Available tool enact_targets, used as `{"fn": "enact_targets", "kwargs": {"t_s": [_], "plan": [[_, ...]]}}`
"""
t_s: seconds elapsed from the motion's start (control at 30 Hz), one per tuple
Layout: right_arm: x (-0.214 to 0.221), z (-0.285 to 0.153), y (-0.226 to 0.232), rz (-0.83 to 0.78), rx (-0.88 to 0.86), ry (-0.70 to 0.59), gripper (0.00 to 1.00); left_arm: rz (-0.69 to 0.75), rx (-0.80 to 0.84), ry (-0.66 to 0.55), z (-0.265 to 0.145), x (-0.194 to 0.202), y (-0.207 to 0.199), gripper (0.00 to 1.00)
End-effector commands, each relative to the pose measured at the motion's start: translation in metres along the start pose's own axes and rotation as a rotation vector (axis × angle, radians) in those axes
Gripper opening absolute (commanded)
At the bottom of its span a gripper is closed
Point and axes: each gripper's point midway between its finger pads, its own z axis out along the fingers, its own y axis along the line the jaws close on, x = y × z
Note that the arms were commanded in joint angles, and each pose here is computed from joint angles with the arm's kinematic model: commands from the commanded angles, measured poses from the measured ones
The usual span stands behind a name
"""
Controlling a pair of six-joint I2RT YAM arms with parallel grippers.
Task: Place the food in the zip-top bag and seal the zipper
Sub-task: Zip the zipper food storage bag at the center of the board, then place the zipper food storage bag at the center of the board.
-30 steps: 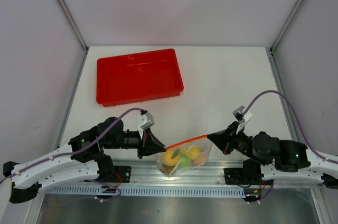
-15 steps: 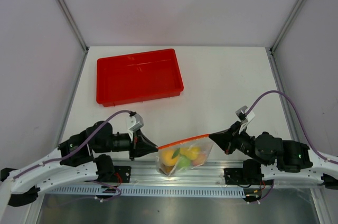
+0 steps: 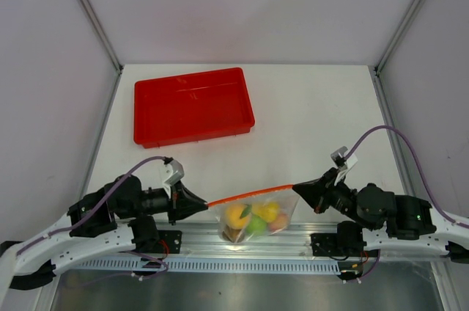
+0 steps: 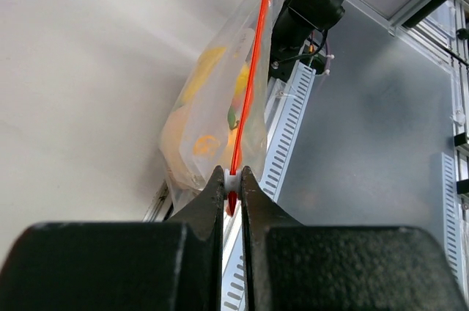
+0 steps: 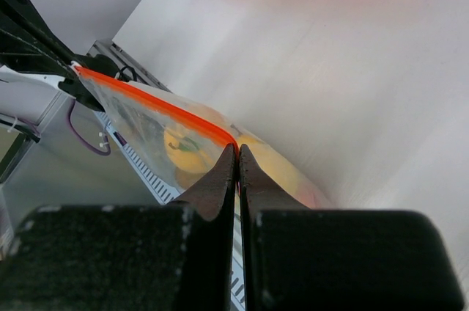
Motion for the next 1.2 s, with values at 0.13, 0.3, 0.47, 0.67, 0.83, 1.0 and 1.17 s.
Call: {"fn": "enact_targets", "kwargs": {"t_s": [0.13, 0.3, 0.47, 0.67, 0.83, 1.0, 1.17], "plan": [[-0.019, -0.007, -0.011, 0.013, 0.052, -0.068, 0.00, -0.030, -0.075, -0.073, -0.017, -0.011, 0.009, 0.01], [-0.015, -0.003, -0.009, 0.013, 0.047, -0.062, 0.00, -0.041, -0.100, -0.119, -0.022, -0.015, 0.015, 0.01], [-0.010, 0.005, -0.005, -0.002, 0.048, -0.048, 0.00, -0.049, -0.117, -0.115, -0.016, -0.016, 0.018, 0.18], [0.000, 0.015, -0.008, -0.042, 0.104, 0.000, 0.00, -0.095, -0.209, -0.152, -0.012, -0.021, 0.034, 0.48], [-0.001, 0.025, -0.007, -0.081, 0.151, 0.018, 0.00, -0.131, -0.280, -0.192, -0.014, -0.028, 0.045, 1.00], [-0.027, 0.037, -0.028, -0.093, 0.307, 0.006, 0.00, -0.129, -0.300, -0.247, -0.017, -0.040, 0.048, 1.00], [-0.040, 0.060, -0.060, -0.023, 0.367, 0.092, 0.00, -0.129, -0.289, -0.260, -0.015, -0.046, 0.045, 1.00]]}}
